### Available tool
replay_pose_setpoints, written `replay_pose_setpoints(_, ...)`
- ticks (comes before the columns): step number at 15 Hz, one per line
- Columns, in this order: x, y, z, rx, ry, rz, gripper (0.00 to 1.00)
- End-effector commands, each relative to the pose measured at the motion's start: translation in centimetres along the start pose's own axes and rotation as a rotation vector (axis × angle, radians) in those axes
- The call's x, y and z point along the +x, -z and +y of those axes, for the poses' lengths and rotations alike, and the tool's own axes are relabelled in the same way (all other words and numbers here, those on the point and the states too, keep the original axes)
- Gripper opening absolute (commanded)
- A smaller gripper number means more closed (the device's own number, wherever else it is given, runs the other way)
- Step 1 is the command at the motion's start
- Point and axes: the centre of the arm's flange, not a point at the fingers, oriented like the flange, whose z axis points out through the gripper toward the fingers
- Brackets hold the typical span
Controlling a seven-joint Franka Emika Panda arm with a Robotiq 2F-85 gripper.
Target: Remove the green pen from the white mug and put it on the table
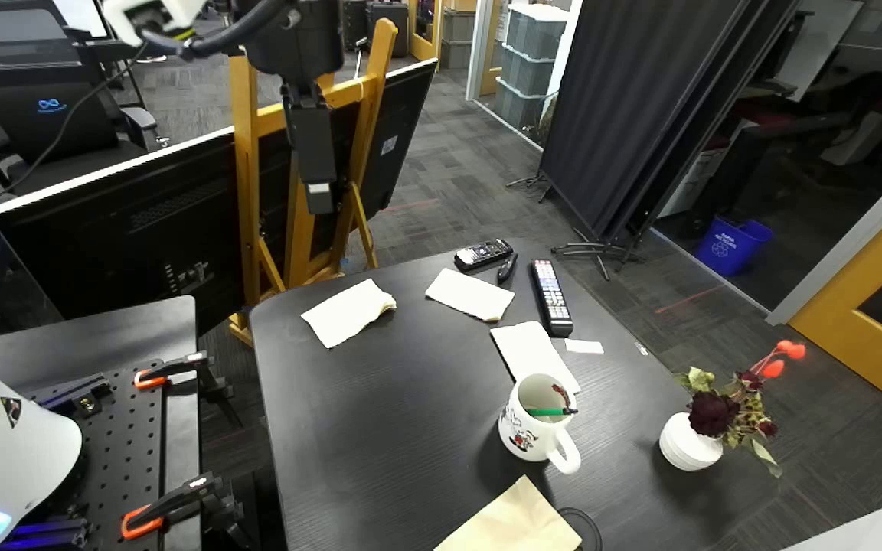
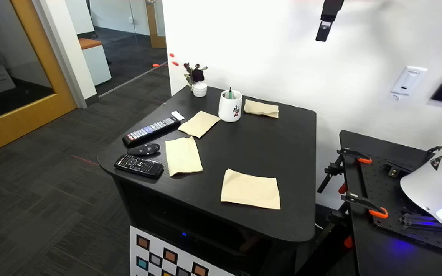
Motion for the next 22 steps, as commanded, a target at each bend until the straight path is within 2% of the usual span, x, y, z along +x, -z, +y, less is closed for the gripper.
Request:
replay_pose_setpoints(1, 3.6, -1.1, 2.0, -0.1, -0.061, 0.051, 1.0)
replay_pose_setpoints(8, 8.7, -6.1, 5.3, -0.255, -0.179, 0.195, 1.0)
replay_pose_setpoints(13, 11.0, -9.1, 6.6, -0.305, -0.309, 0.281, 1.0)
replay_pose_setpoints(17, 11.9, -11.0, 6.9, -0.3, -0.408, 0.345, 1.0)
replay_pose_setpoints(22, 12.5, -12.8, 6.3, -0.239, -0.498, 0.394, 1.0)
